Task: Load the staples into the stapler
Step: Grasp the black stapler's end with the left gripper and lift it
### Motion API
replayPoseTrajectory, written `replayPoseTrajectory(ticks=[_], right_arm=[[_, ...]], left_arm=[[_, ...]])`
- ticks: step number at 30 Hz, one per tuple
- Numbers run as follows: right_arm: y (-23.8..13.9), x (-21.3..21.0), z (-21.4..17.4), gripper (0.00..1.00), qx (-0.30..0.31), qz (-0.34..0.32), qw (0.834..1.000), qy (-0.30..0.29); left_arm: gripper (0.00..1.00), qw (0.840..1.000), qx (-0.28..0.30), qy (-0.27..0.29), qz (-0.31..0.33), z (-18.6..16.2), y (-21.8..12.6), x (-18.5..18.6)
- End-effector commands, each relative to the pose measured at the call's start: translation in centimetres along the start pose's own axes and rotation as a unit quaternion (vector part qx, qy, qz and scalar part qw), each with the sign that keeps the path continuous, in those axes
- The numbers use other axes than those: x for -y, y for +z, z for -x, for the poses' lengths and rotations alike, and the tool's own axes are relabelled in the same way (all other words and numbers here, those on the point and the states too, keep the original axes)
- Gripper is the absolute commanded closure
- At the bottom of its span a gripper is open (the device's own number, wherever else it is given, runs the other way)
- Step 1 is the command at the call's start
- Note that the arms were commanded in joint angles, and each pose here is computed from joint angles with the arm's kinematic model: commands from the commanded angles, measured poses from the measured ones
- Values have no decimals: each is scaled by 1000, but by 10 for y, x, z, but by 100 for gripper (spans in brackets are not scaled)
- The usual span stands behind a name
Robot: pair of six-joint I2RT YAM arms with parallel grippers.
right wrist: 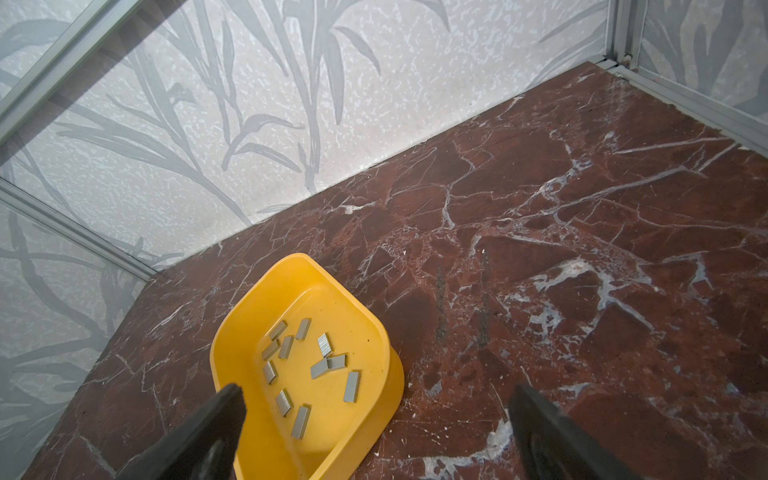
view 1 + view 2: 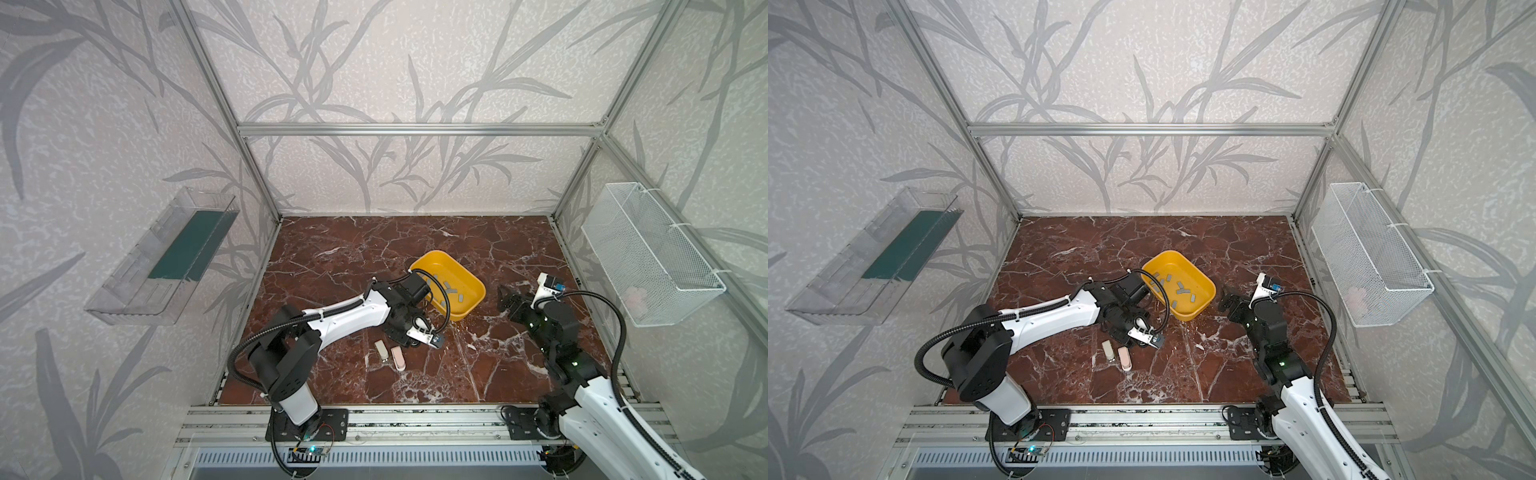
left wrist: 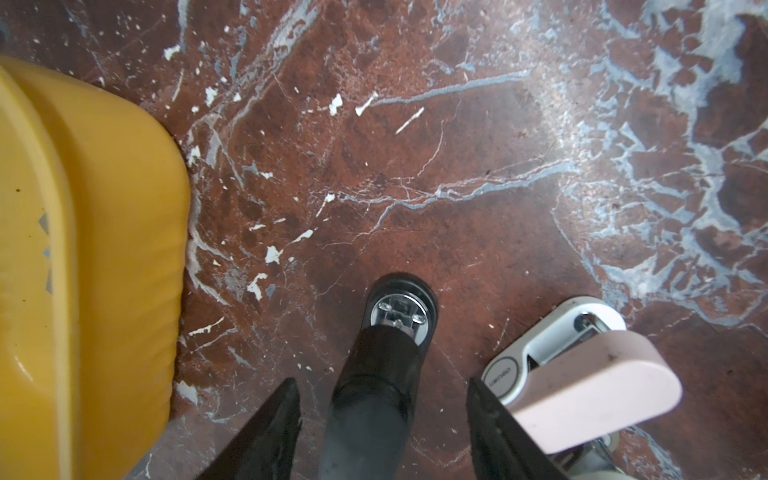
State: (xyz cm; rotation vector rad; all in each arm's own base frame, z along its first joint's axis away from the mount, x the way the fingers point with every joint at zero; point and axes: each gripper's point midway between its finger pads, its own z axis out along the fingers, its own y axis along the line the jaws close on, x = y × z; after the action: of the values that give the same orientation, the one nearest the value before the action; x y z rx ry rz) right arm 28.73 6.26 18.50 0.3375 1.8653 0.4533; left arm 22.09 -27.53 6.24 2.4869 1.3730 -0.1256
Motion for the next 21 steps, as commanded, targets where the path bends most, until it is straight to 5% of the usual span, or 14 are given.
replayPoseTrajectory(ticks=[1,13,21], right_arm=[[0,-7,5,1,0,8,1000,-6],[-3,-2,6,1,4,-3,1000,-4],[-6,0,7,1,7,-6,1000,1]], left_arm=[[37,999,-14,22,-26,-3,8,11],[57,998,-32,38,-40,-9,19,15],[84,997,-56,43,-32,-16,22,11]])
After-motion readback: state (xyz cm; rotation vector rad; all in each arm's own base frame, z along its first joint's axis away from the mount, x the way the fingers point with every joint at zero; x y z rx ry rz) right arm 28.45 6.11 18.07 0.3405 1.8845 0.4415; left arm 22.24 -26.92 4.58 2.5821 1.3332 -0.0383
